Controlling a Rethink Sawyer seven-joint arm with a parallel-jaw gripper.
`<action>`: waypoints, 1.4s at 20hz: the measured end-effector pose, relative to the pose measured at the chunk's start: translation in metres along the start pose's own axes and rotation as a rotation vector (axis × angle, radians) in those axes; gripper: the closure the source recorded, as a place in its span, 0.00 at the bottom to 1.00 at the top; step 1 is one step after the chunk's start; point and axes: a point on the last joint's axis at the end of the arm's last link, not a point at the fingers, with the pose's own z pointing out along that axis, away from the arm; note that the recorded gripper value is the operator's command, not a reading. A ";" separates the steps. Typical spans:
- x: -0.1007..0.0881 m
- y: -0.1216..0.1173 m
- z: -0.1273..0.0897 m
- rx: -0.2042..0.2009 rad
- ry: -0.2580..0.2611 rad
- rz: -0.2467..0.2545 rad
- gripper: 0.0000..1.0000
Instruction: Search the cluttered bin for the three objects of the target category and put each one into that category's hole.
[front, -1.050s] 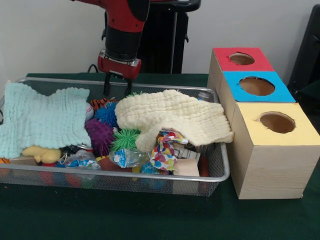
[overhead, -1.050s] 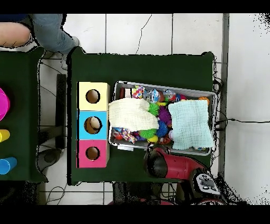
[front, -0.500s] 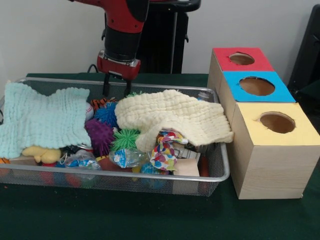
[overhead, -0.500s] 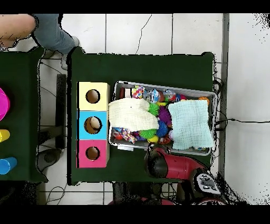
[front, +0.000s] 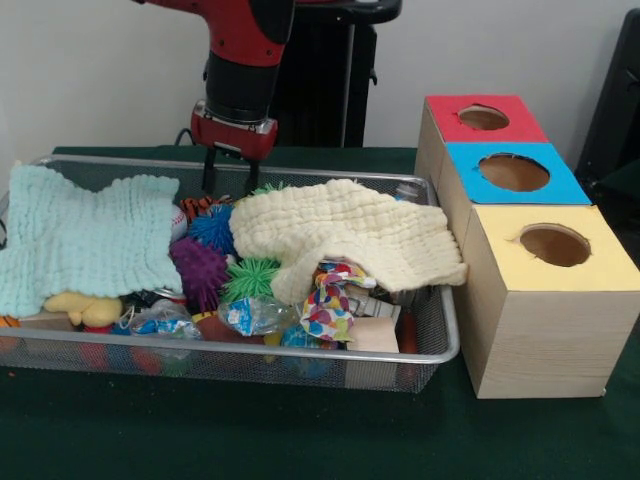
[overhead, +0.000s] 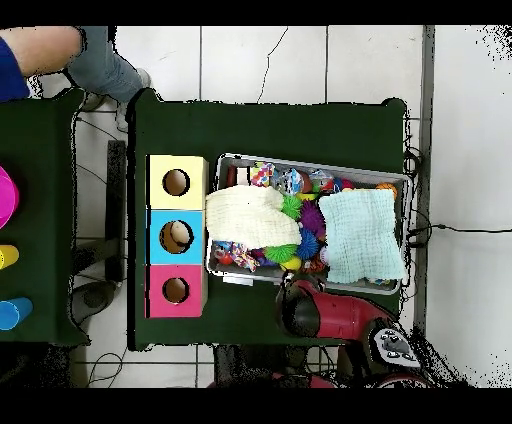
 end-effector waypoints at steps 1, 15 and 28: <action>0.000 -0.001 0.000 0.000 0.000 0.000 0.00; -0.007 -0.023 0.000 -0.005 -0.002 0.053 0.00; -0.010 -0.023 -0.002 -0.007 -0.009 0.052 0.00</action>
